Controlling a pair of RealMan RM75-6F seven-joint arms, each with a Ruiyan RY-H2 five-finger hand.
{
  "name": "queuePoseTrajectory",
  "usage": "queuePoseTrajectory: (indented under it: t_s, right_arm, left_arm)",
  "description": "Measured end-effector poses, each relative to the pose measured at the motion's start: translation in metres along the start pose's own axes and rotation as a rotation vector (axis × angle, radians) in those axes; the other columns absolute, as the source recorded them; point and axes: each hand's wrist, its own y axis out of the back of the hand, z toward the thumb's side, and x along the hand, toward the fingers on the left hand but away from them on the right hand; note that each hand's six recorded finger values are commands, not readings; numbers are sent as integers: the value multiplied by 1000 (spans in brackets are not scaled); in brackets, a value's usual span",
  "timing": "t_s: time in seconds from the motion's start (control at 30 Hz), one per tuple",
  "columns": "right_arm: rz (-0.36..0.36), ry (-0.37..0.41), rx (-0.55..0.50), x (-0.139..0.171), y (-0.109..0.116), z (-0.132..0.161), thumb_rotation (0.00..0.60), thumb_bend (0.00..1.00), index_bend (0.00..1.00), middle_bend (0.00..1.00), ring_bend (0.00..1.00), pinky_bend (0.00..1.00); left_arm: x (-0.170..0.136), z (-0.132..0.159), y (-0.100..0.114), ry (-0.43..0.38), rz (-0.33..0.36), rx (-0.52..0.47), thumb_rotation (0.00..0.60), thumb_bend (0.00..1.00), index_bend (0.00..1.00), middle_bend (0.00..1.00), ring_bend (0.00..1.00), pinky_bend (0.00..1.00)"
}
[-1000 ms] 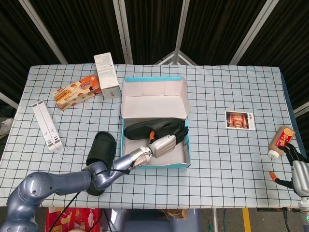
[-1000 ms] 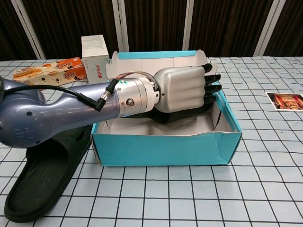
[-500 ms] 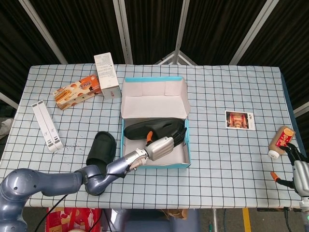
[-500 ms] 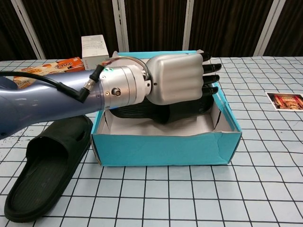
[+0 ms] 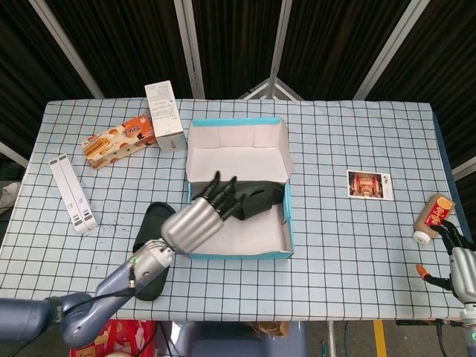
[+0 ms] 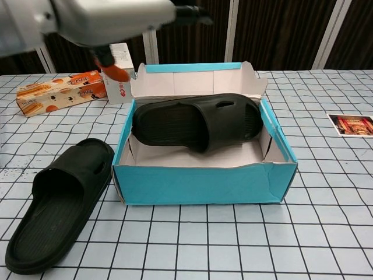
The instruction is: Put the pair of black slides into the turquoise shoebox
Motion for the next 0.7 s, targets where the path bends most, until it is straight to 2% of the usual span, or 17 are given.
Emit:
queuePoseTrajectory:
  t_s: [0.17,0.27,0.43,0.5,0.7]
  right_arm:
    - [2,-2,1,0,0,0,600,234,217,133,226,271]
    - [4,-2,-1,0,0,0,600,233,217,134,226,271]
    - [4,-9,-3,0,0,-2,600,233,216,134,226,271]
    - [8,-11,-1,0,0,-2,600,234,217,134,226,271]
    - [11,-11,-3,-1,0,-2,600,233,217,134,226,271]
  left_arm:
    - [-38,-29,-33,80,-201,-159,552,140,33,154,0,151]
    - [-51,-30,-52,95,-280,-255,545,140,34,159,0,151]
    - [-65,-28,-86,119,-372,-403,538,140,35,161,0,151]
    - [-71,-28,-108,135,-416,-462,538,140,39,165,0,151]
    - [-81,-26,-151,168,-479,-525,534,140,76,218,23,163]
